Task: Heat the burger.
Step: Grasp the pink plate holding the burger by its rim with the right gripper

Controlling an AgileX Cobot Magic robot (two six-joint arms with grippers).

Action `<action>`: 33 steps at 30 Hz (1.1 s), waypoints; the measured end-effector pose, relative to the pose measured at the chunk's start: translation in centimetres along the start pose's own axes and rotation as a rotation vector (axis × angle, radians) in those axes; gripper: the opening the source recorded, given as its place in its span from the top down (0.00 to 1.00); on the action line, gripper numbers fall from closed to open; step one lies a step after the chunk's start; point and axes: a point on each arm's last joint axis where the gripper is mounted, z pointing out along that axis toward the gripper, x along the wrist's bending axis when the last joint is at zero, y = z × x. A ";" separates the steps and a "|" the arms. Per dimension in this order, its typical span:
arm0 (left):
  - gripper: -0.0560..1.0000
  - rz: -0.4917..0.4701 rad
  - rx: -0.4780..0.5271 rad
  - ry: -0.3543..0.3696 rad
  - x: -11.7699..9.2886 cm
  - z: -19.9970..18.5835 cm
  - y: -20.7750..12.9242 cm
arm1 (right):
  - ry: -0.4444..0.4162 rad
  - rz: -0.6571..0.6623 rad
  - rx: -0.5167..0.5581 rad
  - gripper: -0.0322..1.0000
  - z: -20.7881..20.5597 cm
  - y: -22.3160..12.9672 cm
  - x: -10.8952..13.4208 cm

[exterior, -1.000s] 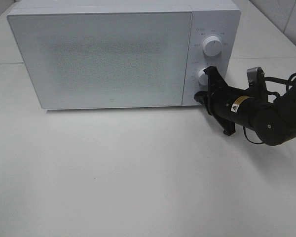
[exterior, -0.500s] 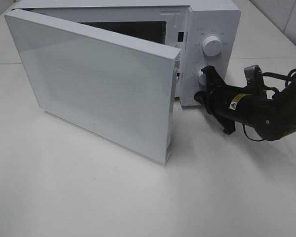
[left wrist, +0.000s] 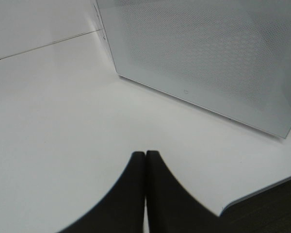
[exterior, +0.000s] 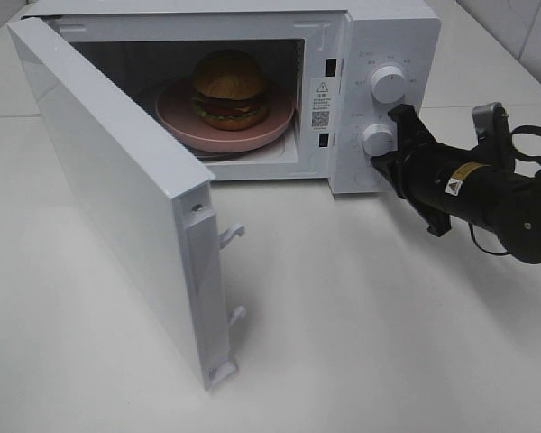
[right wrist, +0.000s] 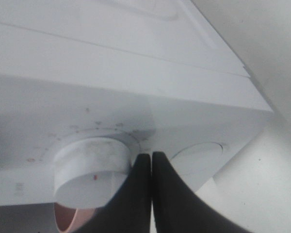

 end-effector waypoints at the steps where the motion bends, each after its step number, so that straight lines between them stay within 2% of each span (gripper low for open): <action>1: 0.95 0.000 0.000 0.000 0.0 0.0 0.0 | 0.000 -0.043 0.013 0.97 -0.8 -0.2 0.0; 3: 0.95 0.000 0.000 0.000 0.0 0.0 0.0 | 0.005 -0.072 0.023 0.97 -1.1 -0.4 0.1; 4: 0.95 0.000 0.000 0.000 0.0 0.0 0.0 | 0.033 -0.155 0.040 0.97 -1.8 -0.6 0.4; 5: 0.95 0.000 0.000 0.000 0.0 0.0 0.0 | 0.033 -0.155 0.040 0.97 -1.8 -0.6 0.4; 6: 0.95 0.000 0.000 0.000 0.0 0.0 0.0 | 0.060 -0.246 0.051 0.96 -2.4 -0.8 0.7; 8: 0.95 0.000 0.000 0.000 0.0 0.0 0.0 | 0.067 -0.286 0.058 0.96 -2.6 -1.0 0.8; 9: 0.95 0.000 0.000 0.000 0.0 0.0 0.0 | 0.074 -0.390 0.086 0.96 -3.0 -1.4 0.7; 10: 0.95 0.000 0.000 0.000 0.0 0.0 0.0 | 0.074 -0.390 0.086 0.96 -3.0 -1.4 0.7; 12: 0.95 0.000 0.000 0.000 0.0 0.0 0.0 | 0.099 -0.560 0.127 0.95 -3.3 -1.9 0.7; 13: 0.95 0.000 0.000 0.000 0.0 0.0 0.0 | 0.099 -0.560 0.127 0.95 -3.3 -1.9 0.7; 14: 0.95 0.000 0.000 0.000 0.0 0.0 0.0 | 0.134 -0.683 0.153 0.95 -3.4 -2.1 1.0; 15: 0.95 0.000 0.000 0.000 0.0 0.0 0.0 | 0.134 -0.683 0.153 0.95 -3.4 -2.1 1.0; 16: 0.95 0.000 0.000 0.000 0.0 0.0 0.0 | 0.160 -0.780 0.173 0.94 -3.5 -2.4 1.1; 18: 0.95 0.000 0.000 0.000 0.0 0.0 0.0 | 0.170 -0.819 0.180 0.94 -3.6 -2.5 1.1; 19: 0.95 0.000 0.000 0.000 0.0 0.0 0.0 | 0.192 -0.907 0.192 0.94 -3.7 -2.6 1.2; 20: 0.95 0.000 0.000 0.000 0.0 0.0 0.0 | 0.192 -0.907 0.192 0.94 -3.7 -2.6 1.2; 22: 0.95 0.000 0.000 0.000 0.0 0.0 0.0 | 0.210 -1.013 0.202 0.93 -3.8 -2.7 1.4; 31: 0.95 0.000 0.000 0.000 0.0 0.0 0.0 | 0.151 -1.136 0.229 0.92 -5.4 -1.9 2.9; 33: 0.95 0.000 0.000 0.000 0.0 0.0 0.0 | 0.056 -1.193 0.246 0.90 -6.7 -1.1 3.6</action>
